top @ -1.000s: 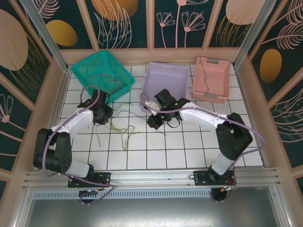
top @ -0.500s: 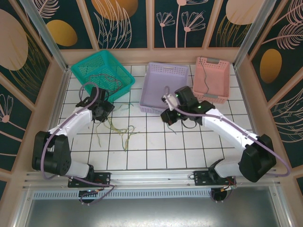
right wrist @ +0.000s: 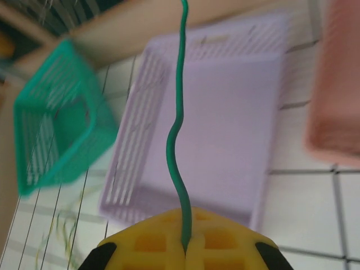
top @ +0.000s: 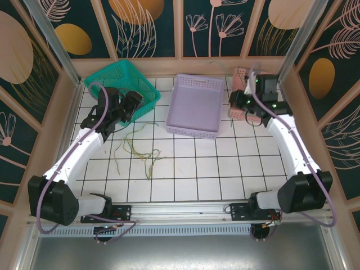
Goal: Untangle the cables
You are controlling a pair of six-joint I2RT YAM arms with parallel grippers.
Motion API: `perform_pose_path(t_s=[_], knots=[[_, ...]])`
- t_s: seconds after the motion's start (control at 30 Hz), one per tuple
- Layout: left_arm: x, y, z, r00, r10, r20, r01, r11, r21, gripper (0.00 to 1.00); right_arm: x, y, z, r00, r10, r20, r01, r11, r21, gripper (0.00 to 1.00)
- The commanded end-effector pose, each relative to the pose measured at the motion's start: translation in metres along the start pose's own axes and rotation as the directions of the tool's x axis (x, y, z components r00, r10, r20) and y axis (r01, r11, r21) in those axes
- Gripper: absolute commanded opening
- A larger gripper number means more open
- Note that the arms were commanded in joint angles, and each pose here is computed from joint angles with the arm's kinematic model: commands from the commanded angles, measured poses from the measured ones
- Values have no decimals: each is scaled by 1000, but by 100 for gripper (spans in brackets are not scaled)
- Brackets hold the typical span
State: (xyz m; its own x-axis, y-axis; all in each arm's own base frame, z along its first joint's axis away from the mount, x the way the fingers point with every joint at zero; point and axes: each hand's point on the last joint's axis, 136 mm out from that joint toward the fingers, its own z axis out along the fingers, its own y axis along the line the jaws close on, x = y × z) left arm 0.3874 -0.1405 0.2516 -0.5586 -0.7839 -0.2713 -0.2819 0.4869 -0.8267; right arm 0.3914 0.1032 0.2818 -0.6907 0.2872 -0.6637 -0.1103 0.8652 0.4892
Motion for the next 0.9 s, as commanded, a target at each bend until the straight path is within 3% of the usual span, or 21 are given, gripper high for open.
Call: perform_pose_path(t_s=[0.0, 0.17, 0.37, 0.5, 0.63, 0.87], knots=[[10, -49, -8, 999, 32, -31, -27, 988, 154, 62, -36, -49, -5, 991, 97, 89, -114, 968, 222, 0], [20, -70, -16, 997, 75, -33, -66, 974, 218, 59, -75, -107, 6, 977, 81, 196, -147, 924, 353, 0], [25, -67, -26, 996, 87, -38, -76, 971, 225, 58, -86, -176, 39, 989, -96, 112, 17, 829, 559, 0], [28, -59, -30, 996, 75, -40, -65, 974, 218, 58, -85, -197, 67, 982, -170, 83, 98, 832, 546, 0], [29, -53, -34, 997, 73, -38, -64, 976, 206, 57, -69, -215, 93, 989, -150, -7, 129, 828, 546, 0], [30, -45, -36, 998, 60, -30, -53, 980, 189, 57, -33, -218, 95, 993, -117, -11, 106, 849, 518, 0]])
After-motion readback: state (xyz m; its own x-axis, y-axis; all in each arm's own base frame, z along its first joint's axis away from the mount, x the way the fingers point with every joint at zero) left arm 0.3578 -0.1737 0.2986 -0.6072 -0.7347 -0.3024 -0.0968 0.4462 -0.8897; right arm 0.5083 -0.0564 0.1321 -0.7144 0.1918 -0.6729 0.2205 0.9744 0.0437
